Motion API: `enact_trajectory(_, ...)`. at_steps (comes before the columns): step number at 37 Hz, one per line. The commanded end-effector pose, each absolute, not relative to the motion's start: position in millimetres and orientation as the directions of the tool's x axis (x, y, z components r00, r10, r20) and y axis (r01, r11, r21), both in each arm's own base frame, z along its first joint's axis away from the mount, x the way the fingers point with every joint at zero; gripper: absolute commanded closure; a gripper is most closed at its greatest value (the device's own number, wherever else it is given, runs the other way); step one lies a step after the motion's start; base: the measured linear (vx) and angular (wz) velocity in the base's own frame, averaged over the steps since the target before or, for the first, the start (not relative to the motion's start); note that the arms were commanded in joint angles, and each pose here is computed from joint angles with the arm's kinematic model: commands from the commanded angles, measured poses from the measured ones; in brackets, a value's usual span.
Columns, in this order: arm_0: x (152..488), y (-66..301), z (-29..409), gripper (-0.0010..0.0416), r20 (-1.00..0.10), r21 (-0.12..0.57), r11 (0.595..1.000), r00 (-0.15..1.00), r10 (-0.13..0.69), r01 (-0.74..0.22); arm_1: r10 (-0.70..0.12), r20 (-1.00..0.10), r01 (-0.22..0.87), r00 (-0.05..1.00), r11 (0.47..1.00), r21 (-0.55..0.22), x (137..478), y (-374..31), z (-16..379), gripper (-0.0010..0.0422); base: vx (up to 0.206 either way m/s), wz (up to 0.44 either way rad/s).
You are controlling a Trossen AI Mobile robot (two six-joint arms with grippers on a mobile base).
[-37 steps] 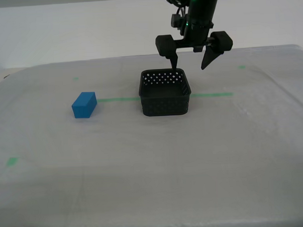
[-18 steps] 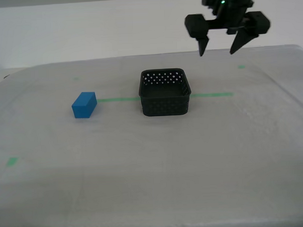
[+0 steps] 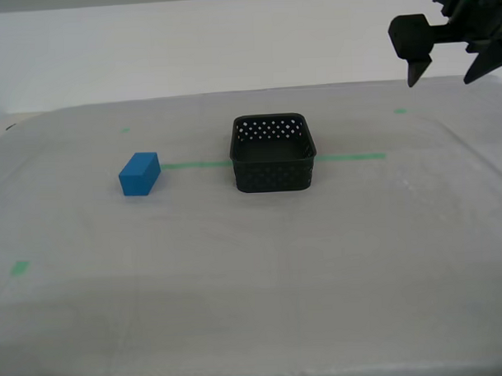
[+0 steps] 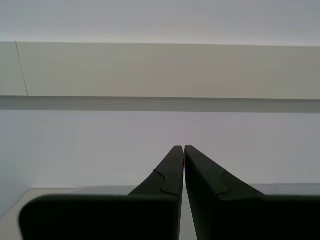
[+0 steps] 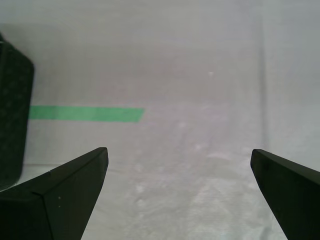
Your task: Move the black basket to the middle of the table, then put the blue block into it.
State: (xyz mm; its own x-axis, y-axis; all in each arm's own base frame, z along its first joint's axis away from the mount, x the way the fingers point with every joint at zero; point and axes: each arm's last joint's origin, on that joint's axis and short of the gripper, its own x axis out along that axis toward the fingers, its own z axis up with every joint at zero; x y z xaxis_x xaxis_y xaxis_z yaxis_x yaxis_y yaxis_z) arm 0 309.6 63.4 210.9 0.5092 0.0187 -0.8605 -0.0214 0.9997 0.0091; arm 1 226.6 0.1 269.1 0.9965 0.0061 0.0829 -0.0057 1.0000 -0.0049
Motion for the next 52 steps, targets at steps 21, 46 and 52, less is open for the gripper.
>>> enact_trajectory(21,310.7,48.2,211.8,0.0007,-0.842,-0.02,1.0,0.539,-0.012,-0.009,0.006,0.09,-0.006,0.996,1.0,-0.003,226.6,0.1,270.3,0.0412,0.0,0.0)
enact_trajectory(46,310.7,48.3,211.8,0.0007,-0.842,-0.02,1.0,0.539,-0.012,-0.009,0.006,0.09,-0.006,0.996,1.0,-0.003,226.5,0.1,270.1,0.0412,0.0,0.0)
enact_trajectory(52,310.7,48.3,211.8,0.0007,-0.842,-0.02,1.0,0.539,-0.012,-0.009,0.007,0.09,-0.007,0.996,1.0,-0.002,226.5,0.2,270.1,0.0412,0.0,0.0)
